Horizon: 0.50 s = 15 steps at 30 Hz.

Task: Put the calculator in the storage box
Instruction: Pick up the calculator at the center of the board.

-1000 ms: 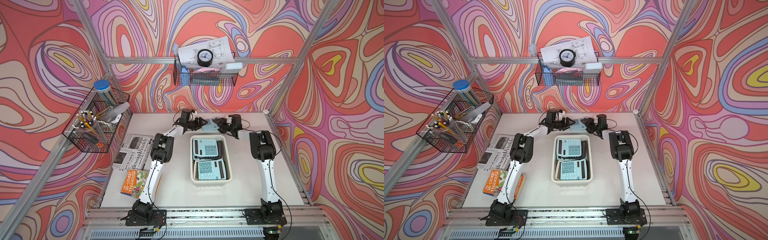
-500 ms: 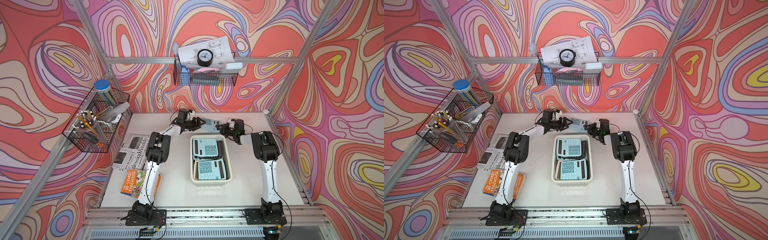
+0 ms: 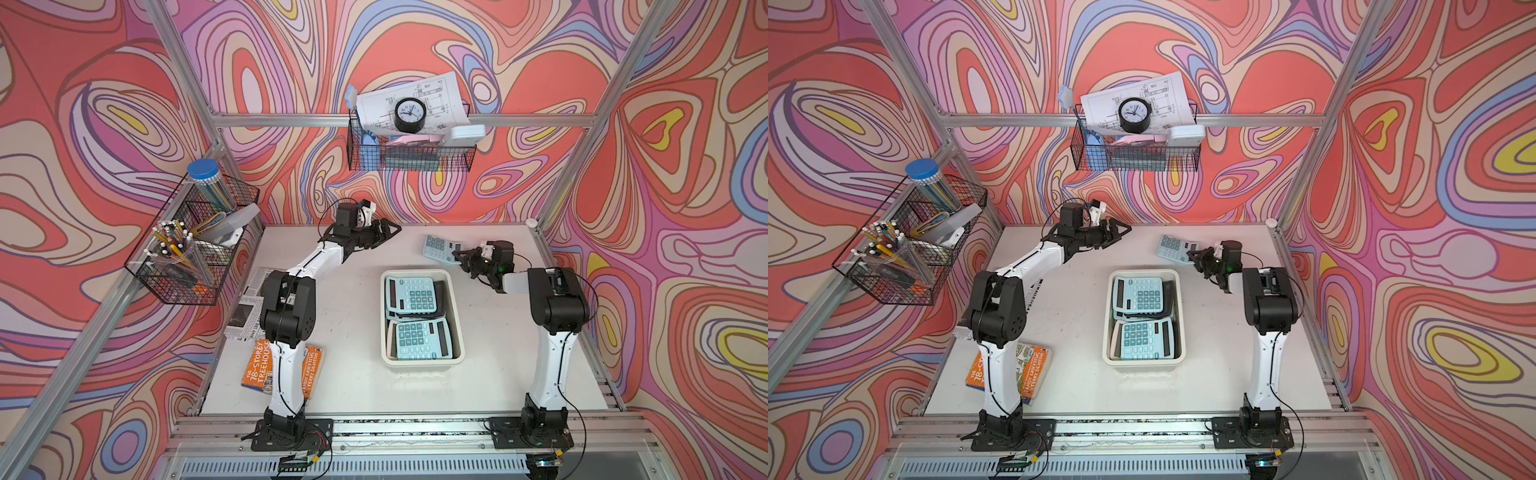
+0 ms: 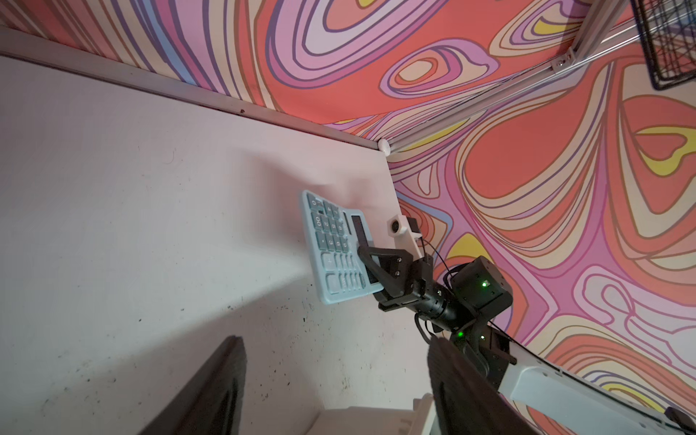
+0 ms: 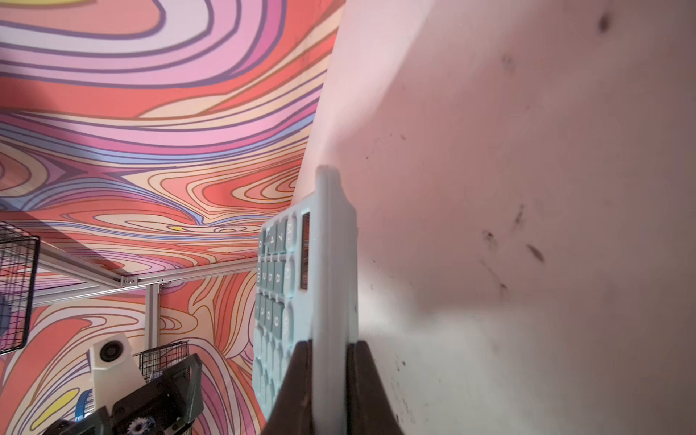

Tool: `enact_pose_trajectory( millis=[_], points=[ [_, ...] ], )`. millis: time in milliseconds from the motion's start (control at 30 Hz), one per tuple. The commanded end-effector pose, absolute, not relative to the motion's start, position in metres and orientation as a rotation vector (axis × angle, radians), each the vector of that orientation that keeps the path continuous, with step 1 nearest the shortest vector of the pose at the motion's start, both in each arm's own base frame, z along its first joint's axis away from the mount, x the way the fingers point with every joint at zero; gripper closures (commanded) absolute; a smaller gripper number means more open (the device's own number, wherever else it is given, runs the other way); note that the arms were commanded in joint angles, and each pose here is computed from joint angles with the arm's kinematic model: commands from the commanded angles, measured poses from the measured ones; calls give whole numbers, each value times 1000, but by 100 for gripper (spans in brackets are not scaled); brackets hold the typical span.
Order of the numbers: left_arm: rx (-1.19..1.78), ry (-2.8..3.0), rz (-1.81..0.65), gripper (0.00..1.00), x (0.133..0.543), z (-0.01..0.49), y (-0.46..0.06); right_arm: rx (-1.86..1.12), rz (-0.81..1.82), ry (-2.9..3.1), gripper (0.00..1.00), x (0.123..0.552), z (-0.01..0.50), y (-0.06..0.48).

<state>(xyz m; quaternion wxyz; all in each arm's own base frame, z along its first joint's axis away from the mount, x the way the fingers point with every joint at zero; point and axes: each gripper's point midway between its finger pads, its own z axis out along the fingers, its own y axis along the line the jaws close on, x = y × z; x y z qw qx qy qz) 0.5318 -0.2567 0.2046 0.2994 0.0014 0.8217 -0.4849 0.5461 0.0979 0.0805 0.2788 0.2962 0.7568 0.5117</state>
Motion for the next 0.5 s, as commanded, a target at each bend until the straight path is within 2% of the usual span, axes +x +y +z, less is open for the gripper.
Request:
enact_pose_trajectory(
  millis=[0, 467],
  points=[
    [35, 2184, -1254, 28, 514, 216, -250, 708, 1352, 1988, 97, 538, 116, 88],
    [107, 2185, -1216, 18, 420, 270, -225, 377, 1228, 2050, 98, 462, 218, 92]
  ],
)
